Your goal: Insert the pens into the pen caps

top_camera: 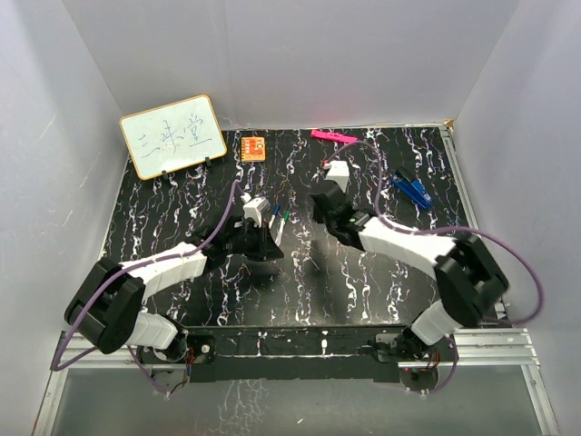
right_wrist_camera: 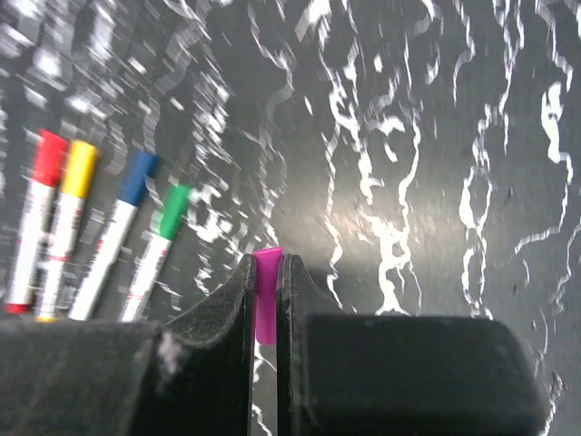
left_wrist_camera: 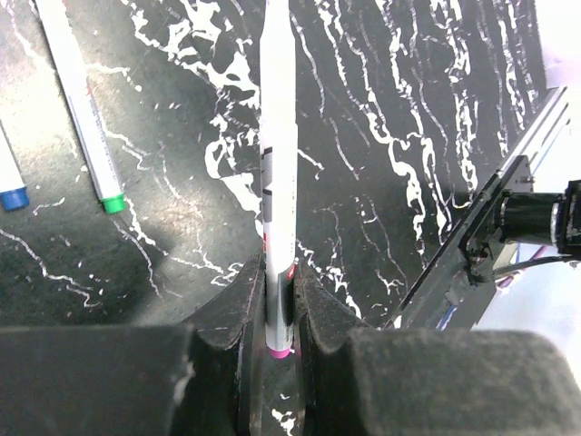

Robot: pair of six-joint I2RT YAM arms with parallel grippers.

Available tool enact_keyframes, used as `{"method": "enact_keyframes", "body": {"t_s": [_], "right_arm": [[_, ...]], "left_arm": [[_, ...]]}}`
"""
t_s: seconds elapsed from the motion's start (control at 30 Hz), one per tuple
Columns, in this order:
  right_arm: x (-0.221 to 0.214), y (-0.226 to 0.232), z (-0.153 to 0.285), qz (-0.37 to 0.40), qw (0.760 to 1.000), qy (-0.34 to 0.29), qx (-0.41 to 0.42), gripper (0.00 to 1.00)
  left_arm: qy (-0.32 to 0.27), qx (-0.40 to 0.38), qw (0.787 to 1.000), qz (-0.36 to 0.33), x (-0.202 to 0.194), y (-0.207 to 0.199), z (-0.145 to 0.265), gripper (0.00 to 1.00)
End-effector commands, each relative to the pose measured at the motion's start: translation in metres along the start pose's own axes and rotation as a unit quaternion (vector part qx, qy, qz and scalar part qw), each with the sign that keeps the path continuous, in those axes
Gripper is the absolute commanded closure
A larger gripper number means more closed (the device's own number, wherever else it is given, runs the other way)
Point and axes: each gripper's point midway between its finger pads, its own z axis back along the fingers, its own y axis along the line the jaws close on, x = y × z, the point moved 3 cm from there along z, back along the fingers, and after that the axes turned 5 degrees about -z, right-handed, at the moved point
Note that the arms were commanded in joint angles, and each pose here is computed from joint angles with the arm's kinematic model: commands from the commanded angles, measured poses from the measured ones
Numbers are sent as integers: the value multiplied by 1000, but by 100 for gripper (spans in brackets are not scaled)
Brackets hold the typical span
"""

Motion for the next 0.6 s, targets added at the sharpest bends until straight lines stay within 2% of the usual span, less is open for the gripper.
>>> {"method": "enact_keyframes", "body": {"t_s": [0.0,0.3,0.57], "right_arm": [[64,21,37,-54,984,-136,97,100],[106,24,102,-126,928,-269,226,100],[101,15,121,-174,901,-295,265,100]], "left_arm": [[-30,-38,999,-20,28,-24,1,100],[-53,-42,994,-84,44,-69,-7,100],[-62,-64,992,-89,49,-85,-8,100]]}}
